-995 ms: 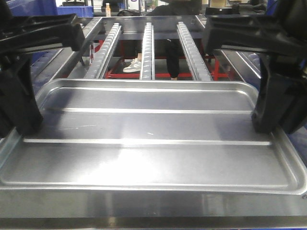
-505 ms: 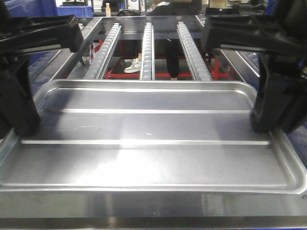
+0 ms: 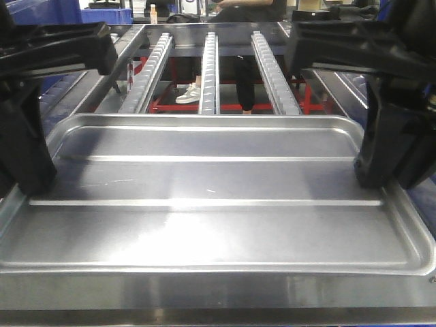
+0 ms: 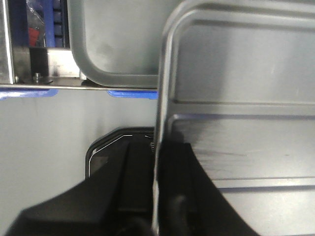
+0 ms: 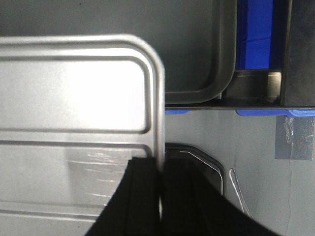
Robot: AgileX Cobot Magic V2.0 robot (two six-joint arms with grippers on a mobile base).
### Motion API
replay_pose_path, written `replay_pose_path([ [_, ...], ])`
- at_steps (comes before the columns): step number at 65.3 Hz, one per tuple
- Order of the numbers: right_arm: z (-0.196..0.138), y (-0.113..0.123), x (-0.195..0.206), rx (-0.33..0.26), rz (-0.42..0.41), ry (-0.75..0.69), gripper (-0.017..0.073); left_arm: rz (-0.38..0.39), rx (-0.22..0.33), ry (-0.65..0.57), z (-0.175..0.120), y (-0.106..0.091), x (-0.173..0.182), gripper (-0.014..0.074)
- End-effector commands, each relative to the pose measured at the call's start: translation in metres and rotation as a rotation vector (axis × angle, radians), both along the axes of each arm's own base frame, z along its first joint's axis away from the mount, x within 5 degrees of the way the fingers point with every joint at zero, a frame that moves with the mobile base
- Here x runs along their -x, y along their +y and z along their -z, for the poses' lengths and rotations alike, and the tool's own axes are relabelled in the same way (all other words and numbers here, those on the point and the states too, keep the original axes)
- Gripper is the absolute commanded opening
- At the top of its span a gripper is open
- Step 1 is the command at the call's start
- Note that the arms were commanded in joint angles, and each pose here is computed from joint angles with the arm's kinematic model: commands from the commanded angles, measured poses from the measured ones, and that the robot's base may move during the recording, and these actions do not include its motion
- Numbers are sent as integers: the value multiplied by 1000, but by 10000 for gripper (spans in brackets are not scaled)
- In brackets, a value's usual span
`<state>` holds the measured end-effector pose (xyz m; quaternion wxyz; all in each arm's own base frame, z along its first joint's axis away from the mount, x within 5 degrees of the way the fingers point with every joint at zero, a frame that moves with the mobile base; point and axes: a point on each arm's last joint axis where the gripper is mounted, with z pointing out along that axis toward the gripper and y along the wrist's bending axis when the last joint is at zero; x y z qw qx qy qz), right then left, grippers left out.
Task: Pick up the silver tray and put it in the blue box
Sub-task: 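Hold the tray level with both grippers while the base drives away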
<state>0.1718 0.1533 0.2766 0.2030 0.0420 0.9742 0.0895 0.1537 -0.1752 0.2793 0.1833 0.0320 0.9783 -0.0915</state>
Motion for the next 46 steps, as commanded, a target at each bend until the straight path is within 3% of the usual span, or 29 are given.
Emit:
replay_pose_path([
  [1,-14,-6,-1,12,-16,-68,58,-11,10,-49,-15,5,-1,-15],
  [46,-14,-6,-1,12,-16,-68,58,-11,9,-48,-15,5,-1,-15],
])
